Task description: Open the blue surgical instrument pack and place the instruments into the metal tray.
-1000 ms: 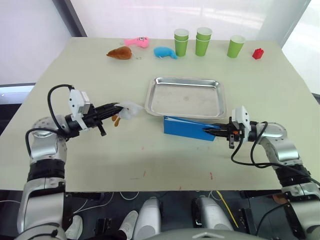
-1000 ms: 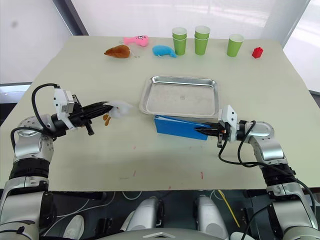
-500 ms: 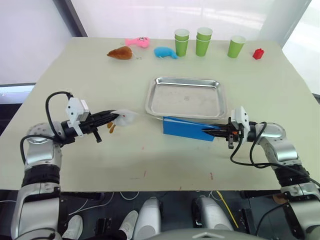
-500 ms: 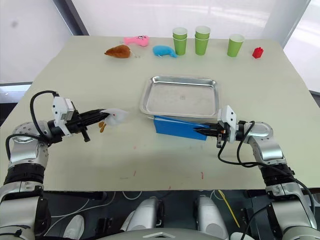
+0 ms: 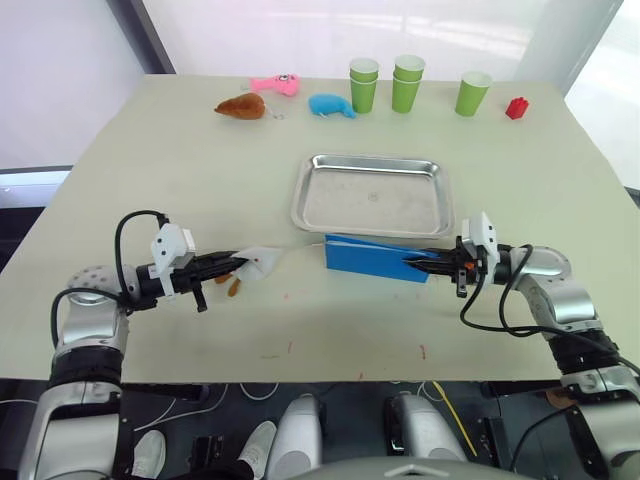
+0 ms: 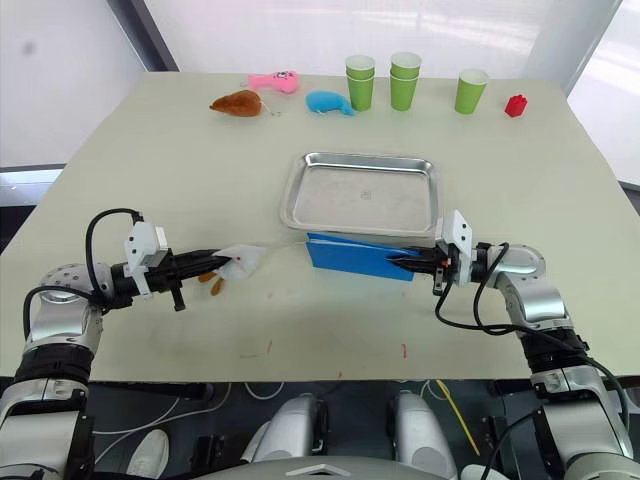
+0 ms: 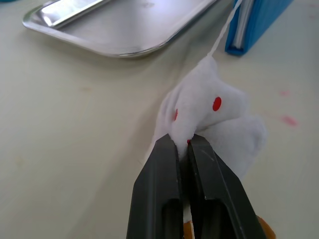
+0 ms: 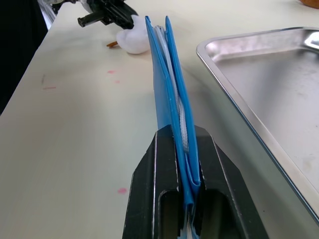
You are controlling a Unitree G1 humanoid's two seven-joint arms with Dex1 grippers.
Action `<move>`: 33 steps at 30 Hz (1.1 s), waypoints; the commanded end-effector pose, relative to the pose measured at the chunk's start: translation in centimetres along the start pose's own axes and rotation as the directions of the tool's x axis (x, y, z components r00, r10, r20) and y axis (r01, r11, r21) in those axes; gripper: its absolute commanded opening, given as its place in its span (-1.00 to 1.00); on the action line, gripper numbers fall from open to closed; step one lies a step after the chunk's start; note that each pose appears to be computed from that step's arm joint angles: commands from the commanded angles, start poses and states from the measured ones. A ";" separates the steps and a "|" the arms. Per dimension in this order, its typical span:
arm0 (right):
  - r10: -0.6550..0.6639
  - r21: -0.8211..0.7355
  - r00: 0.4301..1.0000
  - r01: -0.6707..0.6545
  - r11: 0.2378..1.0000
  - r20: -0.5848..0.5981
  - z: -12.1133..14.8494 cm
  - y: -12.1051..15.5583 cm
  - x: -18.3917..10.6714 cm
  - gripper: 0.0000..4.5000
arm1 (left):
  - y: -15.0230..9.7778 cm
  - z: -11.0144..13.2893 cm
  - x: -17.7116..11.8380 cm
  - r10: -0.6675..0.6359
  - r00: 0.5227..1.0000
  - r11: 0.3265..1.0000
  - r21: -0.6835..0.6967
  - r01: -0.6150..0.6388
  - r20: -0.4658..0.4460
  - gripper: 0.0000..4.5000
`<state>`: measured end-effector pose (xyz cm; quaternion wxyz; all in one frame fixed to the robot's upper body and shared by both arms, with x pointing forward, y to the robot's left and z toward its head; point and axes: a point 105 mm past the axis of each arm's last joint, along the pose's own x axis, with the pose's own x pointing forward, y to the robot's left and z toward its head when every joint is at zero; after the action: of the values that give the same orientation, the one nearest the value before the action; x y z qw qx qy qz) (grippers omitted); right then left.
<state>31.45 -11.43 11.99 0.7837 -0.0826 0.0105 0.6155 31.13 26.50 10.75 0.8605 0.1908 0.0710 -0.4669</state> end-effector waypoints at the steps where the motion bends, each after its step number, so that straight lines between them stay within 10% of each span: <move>1: -0.027 -0.025 0.994 0.030 0.999 0.106 2.6 -0.4 -0.8 -1.00 | -0.7 -1.9 -0.4 -0.024 0.996 0.999 -0.049 0.020 -0.085 -0.98; 24: -0.067 0.122 0.923 0.022 0.992 0.378 6.9 -0.1 -0.4 -1.00 | -0.9 -1.7 0.3 -0.038 0.996 0.999 -0.033 0.035 -0.084 -0.98; 33: 0.015 -0.030 0.985 -0.010 1.000 0.173 4.5 0.6 -0.1 -1.00 | -0.1 -1.4 -1.3 -0.025 0.993 1.000 -0.007 0.024 -0.115 -0.98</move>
<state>30.74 -10.86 15.61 0.7860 -0.0110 -0.0441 0.6165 31.09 26.84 10.84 0.8559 0.2029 0.0853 -0.4680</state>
